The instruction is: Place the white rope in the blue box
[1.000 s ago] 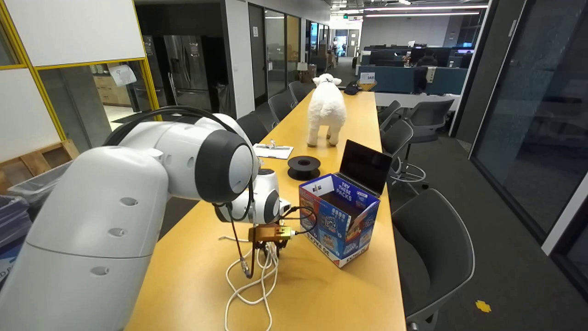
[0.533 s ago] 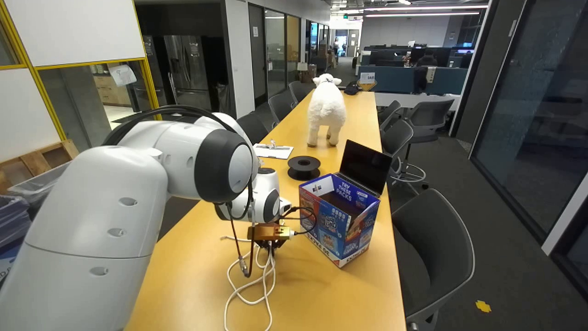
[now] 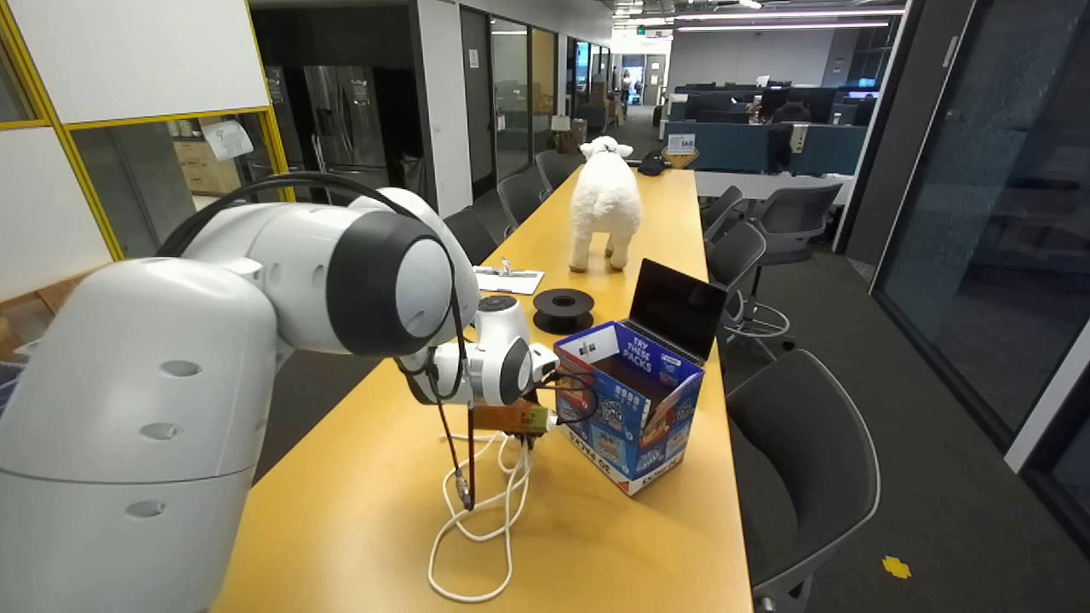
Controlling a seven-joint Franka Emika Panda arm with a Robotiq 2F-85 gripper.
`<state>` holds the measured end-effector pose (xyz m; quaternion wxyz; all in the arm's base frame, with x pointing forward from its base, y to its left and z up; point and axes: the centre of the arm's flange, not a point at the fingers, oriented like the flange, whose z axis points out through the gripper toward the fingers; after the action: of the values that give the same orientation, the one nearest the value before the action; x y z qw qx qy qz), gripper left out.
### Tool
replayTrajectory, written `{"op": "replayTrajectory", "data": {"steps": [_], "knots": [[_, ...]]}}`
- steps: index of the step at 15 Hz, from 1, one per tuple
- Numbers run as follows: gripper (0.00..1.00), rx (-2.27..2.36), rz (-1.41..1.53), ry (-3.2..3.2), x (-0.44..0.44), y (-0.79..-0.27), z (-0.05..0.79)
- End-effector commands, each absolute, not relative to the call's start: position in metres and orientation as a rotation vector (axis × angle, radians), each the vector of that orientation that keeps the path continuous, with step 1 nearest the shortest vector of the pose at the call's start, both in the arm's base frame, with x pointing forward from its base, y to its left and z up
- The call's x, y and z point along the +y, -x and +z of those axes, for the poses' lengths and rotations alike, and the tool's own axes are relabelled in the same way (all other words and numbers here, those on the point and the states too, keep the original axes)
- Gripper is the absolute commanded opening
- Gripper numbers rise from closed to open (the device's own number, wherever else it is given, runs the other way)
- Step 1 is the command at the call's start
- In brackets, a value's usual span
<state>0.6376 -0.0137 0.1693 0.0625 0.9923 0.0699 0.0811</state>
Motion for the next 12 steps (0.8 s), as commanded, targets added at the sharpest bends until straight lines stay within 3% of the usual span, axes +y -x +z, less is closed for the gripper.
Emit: {"op": "replayTrajectory", "data": {"steps": [1, 12], "knots": [[0.06, 0.107, 0.484, -2.883, -0.012, -0.614, 0.255], [0.06, -0.233, 1.097, -2.480, -0.004, -0.610, 0.489]]}}
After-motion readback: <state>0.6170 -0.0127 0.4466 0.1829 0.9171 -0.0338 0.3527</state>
